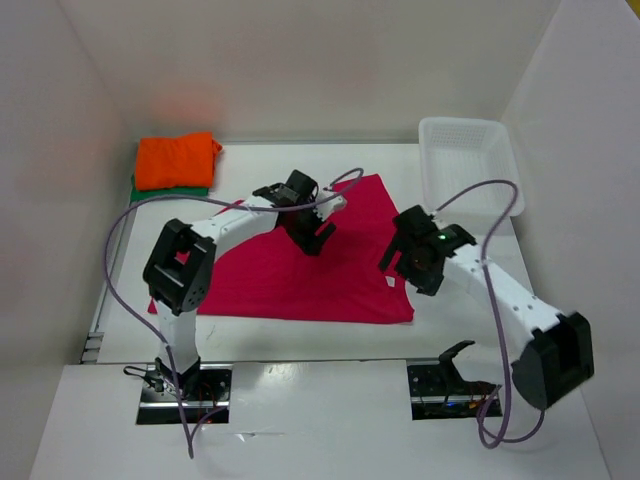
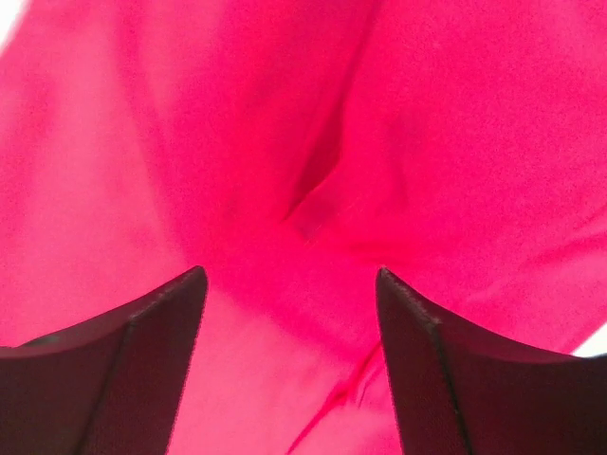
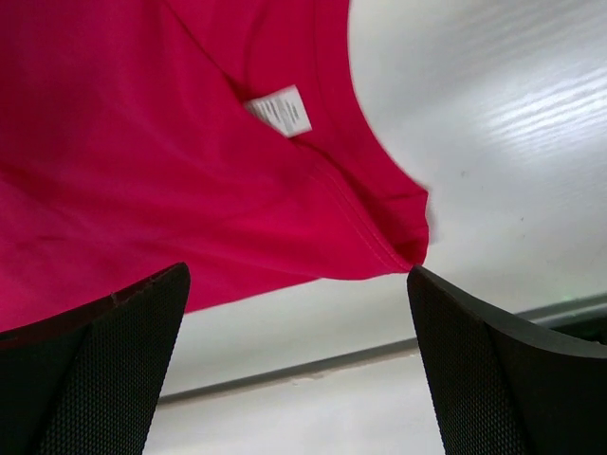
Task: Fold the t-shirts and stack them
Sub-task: Fold the flattened tshirt in 1/3 of the way
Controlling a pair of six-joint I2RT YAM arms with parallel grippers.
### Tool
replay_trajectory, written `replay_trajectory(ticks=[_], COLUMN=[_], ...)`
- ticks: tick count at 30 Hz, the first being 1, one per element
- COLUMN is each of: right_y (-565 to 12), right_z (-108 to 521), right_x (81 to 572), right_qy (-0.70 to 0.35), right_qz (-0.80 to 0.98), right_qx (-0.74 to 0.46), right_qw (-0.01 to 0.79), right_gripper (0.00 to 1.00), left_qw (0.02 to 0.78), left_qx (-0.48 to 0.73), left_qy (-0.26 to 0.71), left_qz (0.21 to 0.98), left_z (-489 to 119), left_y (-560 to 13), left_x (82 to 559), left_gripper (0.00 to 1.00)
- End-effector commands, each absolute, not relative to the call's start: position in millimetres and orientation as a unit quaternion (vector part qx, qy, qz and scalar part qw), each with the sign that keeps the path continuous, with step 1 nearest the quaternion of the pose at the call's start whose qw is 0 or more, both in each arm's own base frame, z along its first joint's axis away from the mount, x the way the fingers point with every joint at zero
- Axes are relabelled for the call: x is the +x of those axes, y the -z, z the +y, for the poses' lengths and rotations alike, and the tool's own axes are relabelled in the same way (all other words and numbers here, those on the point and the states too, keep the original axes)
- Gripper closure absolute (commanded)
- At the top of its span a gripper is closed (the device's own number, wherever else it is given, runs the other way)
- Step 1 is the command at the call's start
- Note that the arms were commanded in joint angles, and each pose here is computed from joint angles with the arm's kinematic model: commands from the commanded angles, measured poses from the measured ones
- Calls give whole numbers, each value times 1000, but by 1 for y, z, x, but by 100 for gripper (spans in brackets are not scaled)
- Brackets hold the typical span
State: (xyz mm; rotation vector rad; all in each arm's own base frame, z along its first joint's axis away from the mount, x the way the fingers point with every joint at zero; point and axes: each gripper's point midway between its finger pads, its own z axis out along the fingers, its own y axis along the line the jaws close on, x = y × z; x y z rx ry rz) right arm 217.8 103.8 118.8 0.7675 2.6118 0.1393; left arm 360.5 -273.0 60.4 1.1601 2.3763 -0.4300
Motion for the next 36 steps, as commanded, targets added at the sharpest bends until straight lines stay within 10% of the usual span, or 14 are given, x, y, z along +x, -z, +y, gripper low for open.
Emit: replay_trajectory(ticks=[1,12,30,36], right_y=[-102,-69,5,-10], right_z=[108,122,126,127], right_x=[215,170,165,168], right_qy=[10,-36,2,-26], right_qz=[949,945,943,935], right_qx=[257,306,324,338], right_qw=[182,113,76,103], right_gripper=[0,0,1,77], left_qw=[313,254,120,86], left_qx=[383,215,132,145], left_qy=[128,-84,-170,-143], left_qz=[860,939,969,975], left_z=[-248,11,104,117], left_y=[-141,-120,-39,-21], left_x=[383,312,239,231], left_gripper=[19,14,9,11])
